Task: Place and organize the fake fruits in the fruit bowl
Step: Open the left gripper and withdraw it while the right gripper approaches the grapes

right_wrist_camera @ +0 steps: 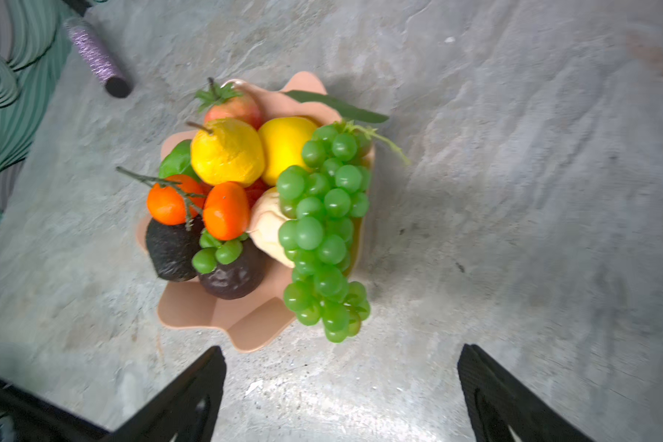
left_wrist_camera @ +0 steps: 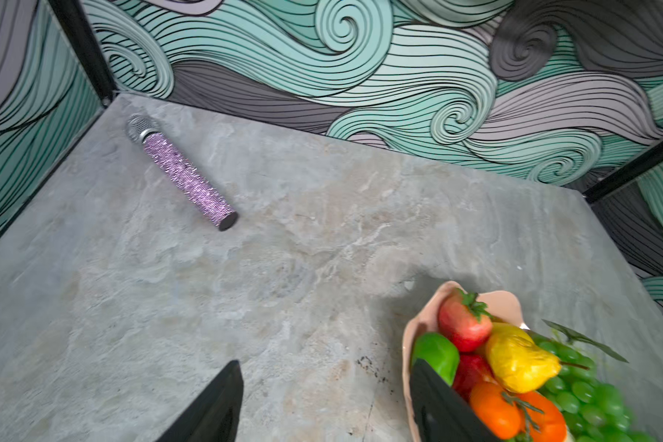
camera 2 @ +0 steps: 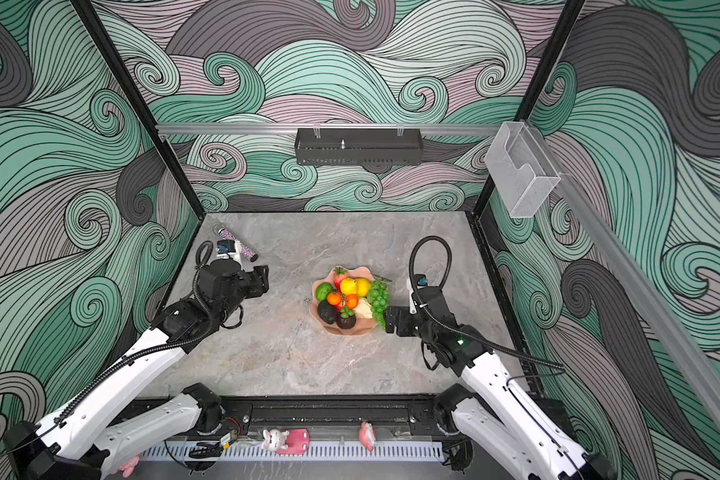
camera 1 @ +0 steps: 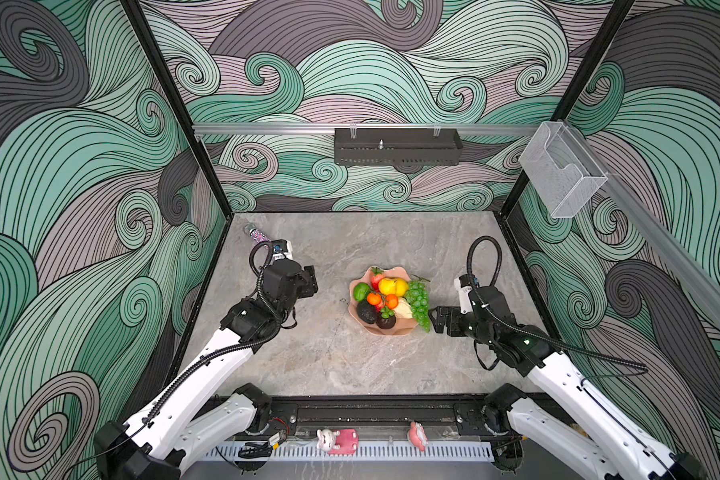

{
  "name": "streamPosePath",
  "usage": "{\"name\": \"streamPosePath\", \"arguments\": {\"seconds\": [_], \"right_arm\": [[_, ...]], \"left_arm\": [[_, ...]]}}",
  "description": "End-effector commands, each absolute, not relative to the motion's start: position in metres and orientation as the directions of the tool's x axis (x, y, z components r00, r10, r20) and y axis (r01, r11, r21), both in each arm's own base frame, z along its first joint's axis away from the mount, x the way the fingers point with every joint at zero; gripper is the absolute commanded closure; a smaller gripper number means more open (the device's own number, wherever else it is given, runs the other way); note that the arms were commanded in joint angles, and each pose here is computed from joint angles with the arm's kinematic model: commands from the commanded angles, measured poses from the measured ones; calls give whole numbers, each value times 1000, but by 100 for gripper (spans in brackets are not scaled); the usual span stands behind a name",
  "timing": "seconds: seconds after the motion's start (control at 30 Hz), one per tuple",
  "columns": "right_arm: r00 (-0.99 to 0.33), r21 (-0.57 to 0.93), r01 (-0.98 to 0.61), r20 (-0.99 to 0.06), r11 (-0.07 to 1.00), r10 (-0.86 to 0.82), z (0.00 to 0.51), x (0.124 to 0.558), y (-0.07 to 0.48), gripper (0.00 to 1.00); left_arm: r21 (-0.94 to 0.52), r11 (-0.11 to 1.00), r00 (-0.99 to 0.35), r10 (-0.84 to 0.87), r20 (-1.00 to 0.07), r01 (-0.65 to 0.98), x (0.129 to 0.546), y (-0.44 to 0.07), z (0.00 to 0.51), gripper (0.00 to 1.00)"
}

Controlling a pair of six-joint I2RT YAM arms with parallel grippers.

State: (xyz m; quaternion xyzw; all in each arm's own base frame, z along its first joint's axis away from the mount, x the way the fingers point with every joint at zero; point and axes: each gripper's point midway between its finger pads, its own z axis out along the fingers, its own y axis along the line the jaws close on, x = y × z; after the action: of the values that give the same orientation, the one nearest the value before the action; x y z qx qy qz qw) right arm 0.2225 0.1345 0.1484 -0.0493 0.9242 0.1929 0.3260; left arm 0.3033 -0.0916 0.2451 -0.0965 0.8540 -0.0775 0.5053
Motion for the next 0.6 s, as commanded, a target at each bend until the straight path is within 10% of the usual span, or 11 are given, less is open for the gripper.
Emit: {"name": "streamPosePath", "arguments": {"seconds": [0.0,0.57], "right_arm": [[-835,437,-305,-551,846,-16,131,208,162,4],[-802,381,-350,-595,856,-63,96,243,176,0]], "left_arm": [[-267,950,-408,-310,-859,-161,310,-79,250,28],[-270,951,-466,-310,-829,-152,317,-85,223,27]]}}
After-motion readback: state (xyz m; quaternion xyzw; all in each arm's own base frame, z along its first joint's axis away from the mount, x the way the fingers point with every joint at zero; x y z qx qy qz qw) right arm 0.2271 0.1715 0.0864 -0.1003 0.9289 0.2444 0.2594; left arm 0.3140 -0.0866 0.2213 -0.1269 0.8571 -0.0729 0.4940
